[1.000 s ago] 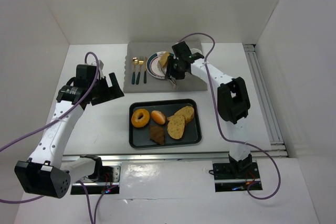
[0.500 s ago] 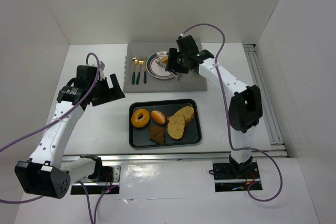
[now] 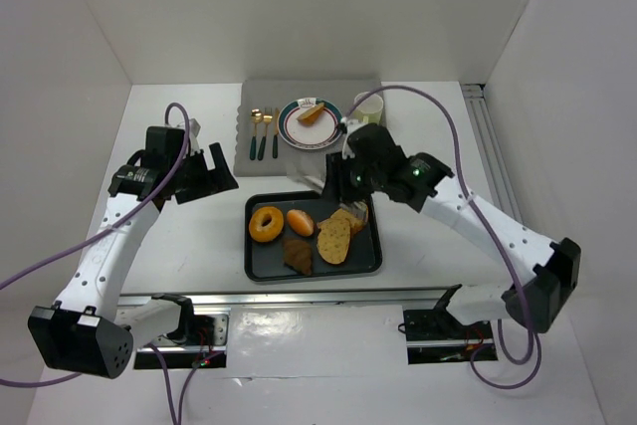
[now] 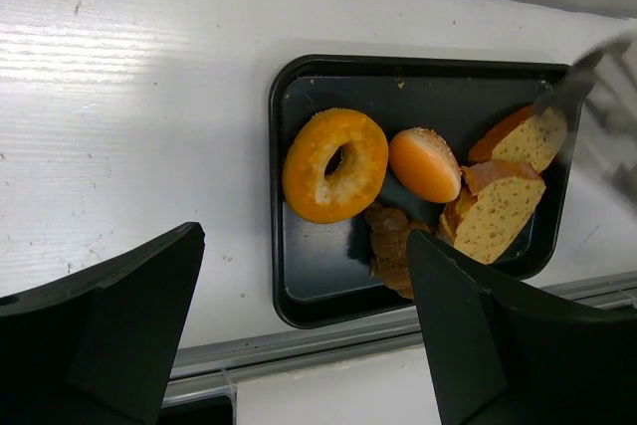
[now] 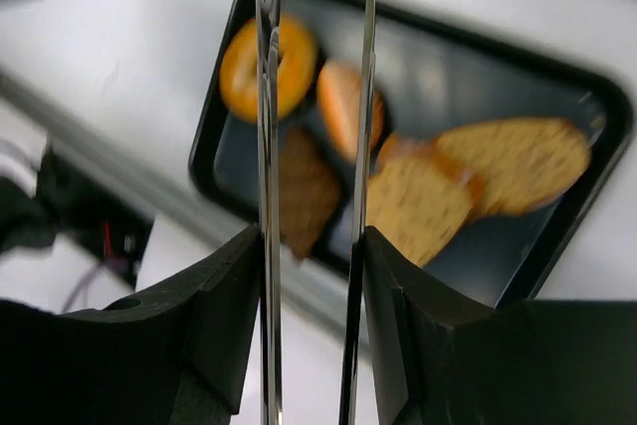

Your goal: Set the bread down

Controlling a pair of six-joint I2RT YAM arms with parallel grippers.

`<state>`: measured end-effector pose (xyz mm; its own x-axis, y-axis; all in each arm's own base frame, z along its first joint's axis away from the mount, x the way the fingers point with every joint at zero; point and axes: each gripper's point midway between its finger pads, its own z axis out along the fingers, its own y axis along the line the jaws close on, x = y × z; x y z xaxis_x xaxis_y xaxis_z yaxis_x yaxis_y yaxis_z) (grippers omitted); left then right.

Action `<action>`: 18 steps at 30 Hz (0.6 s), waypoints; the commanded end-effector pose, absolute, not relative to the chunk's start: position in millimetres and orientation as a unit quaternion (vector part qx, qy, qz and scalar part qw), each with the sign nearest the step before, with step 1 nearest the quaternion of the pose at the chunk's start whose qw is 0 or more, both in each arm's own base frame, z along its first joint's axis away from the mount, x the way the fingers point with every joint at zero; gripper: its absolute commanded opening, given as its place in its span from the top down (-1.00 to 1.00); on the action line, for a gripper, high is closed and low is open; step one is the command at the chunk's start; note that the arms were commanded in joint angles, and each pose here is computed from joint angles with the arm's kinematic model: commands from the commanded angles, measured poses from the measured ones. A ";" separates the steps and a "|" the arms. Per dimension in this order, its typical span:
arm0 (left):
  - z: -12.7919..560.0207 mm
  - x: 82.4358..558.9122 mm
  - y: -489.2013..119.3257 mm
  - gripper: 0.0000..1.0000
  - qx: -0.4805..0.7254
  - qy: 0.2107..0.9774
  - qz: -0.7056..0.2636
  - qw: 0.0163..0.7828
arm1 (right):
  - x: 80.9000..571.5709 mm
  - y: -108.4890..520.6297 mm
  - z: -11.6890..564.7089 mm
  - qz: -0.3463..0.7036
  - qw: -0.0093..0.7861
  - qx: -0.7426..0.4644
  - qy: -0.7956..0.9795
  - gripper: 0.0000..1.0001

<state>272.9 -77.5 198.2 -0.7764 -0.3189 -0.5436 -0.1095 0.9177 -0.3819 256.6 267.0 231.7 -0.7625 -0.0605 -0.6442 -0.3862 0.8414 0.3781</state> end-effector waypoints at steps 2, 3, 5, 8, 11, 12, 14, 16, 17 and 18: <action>206.7 277.7 -80.2 -0.92 -0.101 0.920 -0.175 0.336 | 172.1 261.1 206.1 0.252 0.228 -0.184 0.922 -0.06; 203.9 278.7 -80.3 -0.92 -0.102 0.922 -0.173 0.331 | 159.5 260.9 199.8 0.253 0.210 -0.190 0.925 -0.06; 203.6 279.2 -78.8 -0.92 -0.103 0.922 -0.169 0.332 | 140.2 261.4 193.7 0.254 0.188 -0.188 0.930 -0.08; 203.6 278.4 -81.4 -0.92 -0.099 0.923 -0.171 0.331 | 115.3 258.3 186.6 0.239 0.161 -0.198 0.937 -0.11; 205.0 280.3 -81.9 -0.92 -0.103 0.921 -0.173 0.335 | 106.5 260.2 185.5 0.236 0.156 -0.204 0.937 -0.16; 199.0 279.8 -81.9 -0.92 -0.104 0.924 -0.171 0.326 | 106.5 260.2 185.5 0.236 0.156 -0.204 0.937 -0.19; 199.0 279.0 -84.4 -0.92 -0.100 0.924 -0.173 0.326 | 103.8 260.4 175.8 0.225 0.144 -0.209 0.941 -0.21; 199.0 279.0 -84.4 -0.92 -0.100 0.924 -0.173 0.326 | 104.7 258.9 176.0 0.217 0.142 -0.208 0.943 -0.21; 199.0 279.0 -84.4 -0.92 -0.100 0.924 -0.173 0.326 | 106.6 259.0 172.2 0.209 0.141 -0.207 0.945 -0.21; 199.0 279.0 -84.4 -0.92 -0.100 0.924 -0.173 0.326 | 106.6 259.0 172.2 0.209 0.141 -0.207 0.945 -0.21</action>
<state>273.2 -82.1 195.4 -0.7807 -0.3070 -0.5444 -0.0950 0.9192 -0.3821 107.9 263.6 173.7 -0.8667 -0.3355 -0.3692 -0.4661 0.8084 0.3596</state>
